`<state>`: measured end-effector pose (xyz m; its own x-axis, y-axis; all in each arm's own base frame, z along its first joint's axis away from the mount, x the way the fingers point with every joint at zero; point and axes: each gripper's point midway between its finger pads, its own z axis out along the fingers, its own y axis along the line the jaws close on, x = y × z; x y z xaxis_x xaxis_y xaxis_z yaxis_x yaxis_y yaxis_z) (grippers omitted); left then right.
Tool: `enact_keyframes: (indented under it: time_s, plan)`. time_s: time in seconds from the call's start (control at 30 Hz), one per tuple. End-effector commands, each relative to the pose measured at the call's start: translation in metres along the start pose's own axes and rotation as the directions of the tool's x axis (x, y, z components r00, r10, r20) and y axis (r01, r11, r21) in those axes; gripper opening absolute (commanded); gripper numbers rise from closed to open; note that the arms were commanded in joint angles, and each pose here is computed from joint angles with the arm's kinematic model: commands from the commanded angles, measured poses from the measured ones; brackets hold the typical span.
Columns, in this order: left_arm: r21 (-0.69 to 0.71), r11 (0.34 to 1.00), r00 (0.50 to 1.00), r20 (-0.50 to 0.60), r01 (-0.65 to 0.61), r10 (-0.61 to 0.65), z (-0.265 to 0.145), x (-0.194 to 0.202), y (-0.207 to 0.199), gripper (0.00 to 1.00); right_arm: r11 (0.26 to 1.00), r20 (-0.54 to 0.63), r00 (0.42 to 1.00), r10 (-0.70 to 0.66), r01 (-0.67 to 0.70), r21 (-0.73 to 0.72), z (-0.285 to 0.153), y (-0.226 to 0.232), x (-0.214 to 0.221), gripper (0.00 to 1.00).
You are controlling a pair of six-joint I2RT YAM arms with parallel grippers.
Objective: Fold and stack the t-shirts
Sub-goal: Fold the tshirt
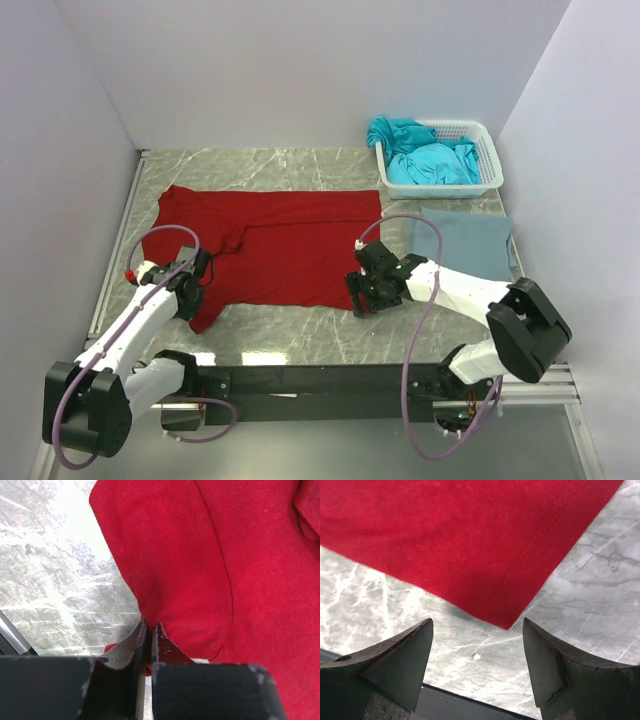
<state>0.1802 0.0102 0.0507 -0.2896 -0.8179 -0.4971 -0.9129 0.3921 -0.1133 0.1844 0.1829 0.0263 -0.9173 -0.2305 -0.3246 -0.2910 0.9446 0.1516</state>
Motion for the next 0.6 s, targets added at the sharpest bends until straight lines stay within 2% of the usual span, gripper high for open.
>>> enact_keyframes:
  time_s: [0.0,0.1,0.17,0.2,0.27,0.3,0.37,0.4,0.47,0.5,0.57]
  plan:
    - [0.048,0.999,0.999,0.041,0.013,-0.015,-0.008,-0.015,-0.013,0.01,0.999,-0.019,1.0,0.024,-0.023,0.034,0.007,-0.003,0.002,0.77]
    - [0.067,0.998,0.999,0.043,0.004,-0.007,-0.011,-0.017,-0.018,0.01,0.997,-0.021,1.0,0.022,-0.021,0.069,0.013,-0.008,-0.001,0.73]
    - [0.077,0.997,0.999,0.037,0.001,-0.004,-0.012,-0.017,-0.021,0.01,0.997,-0.023,0.999,0.028,-0.026,0.078,0.017,-0.009,-0.002,0.66]
    - [0.078,0.997,0.999,0.035,-0.002,-0.001,-0.012,-0.016,-0.022,0.01,0.996,-0.026,0.999,0.034,-0.032,0.078,0.018,-0.009,-0.001,0.59]
    - [0.08,0.997,0.999,0.035,-0.003,0.0,-0.013,-0.017,-0.023,0.01,0.996,-0.025,0.999,0.037,-0.035,0.079,0.019,-0.009,-0.001,0.51]
    - [0.08,0.997,0.999,0.037,-0.005,0.002,-0.013,-0.017,-0.023,0.01,0.996,-0.025,0.999,0.037,-0.035,0.079,0.019,-0.009,-0.001,0.42]
    - [0.092,0.996,0.999,0.038,-0.005,0.002,-0.015,-0.019,-0.028,0.01,0.995,-0.017,0.999,0.041,-0.039,0.089,0.018,-0.01,-0.004,0.3]
    - [0.092,0.996,0.999,0.039,-0.006,0.003,-0.016,-0.02,-0.028,0.01,0.995,-0.011,0.999,0.042,-0.041,0.095,0.017,-0.01,-0.005,0.2]
    - [0.102,0.995,0.999,0.049,-0.008,0.003,-0.019,-0.024,-0.032,0.01,0.995,0.009,0.999,0.037,-0.038,0.097,0.014,-0.009,-0.012,0.12]
    - [0.105,0.994,0.998,0.055,-0.008,0.003,-0.02,-0.025,-0.034,0.01,0.994,0.016,0.999,0.034,-0.035,0.105,0.014,-0.01,-0.015,0.01]
    - [0.11,0.994,0.997,0.08,-0.001,-0.007,-0.024,-0.033,-0.038,0.01,0.994,0.032,0.999,0.025,-0.028,0.105,0.009,-0.008,-0.024,0.0]
